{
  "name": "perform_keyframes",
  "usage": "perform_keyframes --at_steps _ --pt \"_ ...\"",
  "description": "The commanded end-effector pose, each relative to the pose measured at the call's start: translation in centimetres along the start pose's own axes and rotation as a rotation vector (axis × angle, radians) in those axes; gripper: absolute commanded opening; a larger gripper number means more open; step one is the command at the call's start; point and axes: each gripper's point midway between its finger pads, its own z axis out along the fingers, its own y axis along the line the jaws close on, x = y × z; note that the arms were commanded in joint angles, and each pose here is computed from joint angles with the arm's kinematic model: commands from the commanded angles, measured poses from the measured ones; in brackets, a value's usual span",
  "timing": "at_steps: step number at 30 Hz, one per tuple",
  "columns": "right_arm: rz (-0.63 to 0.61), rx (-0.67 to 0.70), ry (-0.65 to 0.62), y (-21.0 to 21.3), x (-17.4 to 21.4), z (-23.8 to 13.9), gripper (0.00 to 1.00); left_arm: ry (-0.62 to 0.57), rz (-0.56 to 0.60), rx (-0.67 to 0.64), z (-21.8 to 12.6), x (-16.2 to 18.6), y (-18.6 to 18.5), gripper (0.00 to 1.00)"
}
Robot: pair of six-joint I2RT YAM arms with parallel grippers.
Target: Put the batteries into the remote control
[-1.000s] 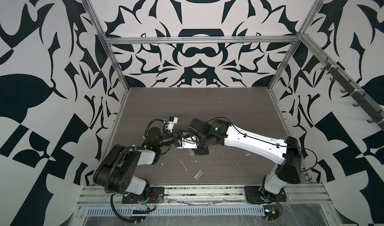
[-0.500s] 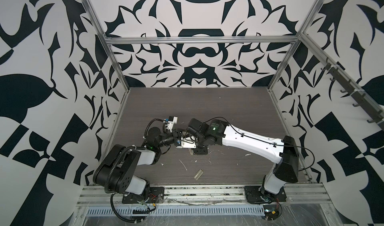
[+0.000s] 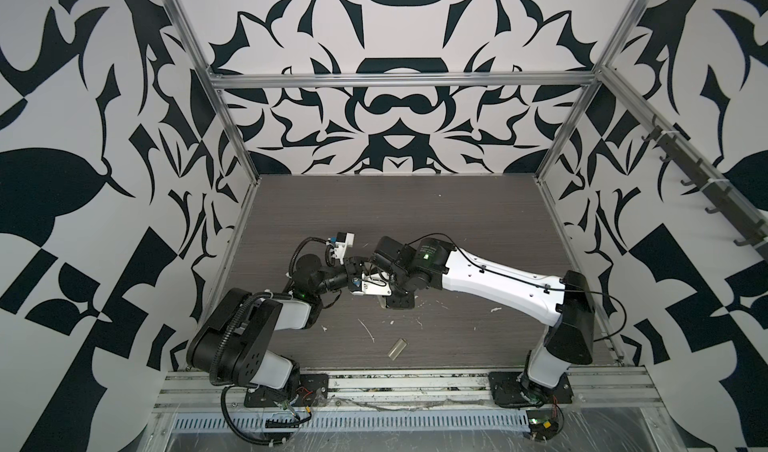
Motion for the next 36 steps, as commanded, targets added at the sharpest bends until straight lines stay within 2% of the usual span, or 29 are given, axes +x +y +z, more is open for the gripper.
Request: perform_keyframes --at_steps 1,7,9,11,18,26,36 --pt "0.046 0.090 -0.041 -2.9 -1.2 -0.4 0.00 0.061 0.034 0.070 0.2 1.1 -1.9 0.00" --pt "0.053 0.076 -0.047 -2.7 -1.1 -0.9 0.01 0.060 0.033 0.067 0.2 1.1 -1.7 0.00" --pt "0.059 0.052 -0.062 -2.1 -1.1 -1.1 0.11 0.058 0.033 0.067 0.2 1.1 -1.8 0.00" --pt "0.068 0.037 -0.064 -1.7 -0.9 -1.1 0.16 0.058 0.035 0.068 0.2 1.1 -1.8 0.00" --pt "0.077 0.031 -0.091 -1.3 -1.0 -1.7 0.05 0.061 0.034 0.059 0.2 1.1 -1.7 0.00" --pt "0.083 -0.003 -0.064 -0.7 -0.4 0.4 0.03 0.059 0.042 0.061 0.2 0.9 -2.0 0.00" --pt "0.100 0.071 0.021 -2.4 0.4 1.7 0.02 0.058 0.048 0.057 0.2 0.9 -2.2 0.00"
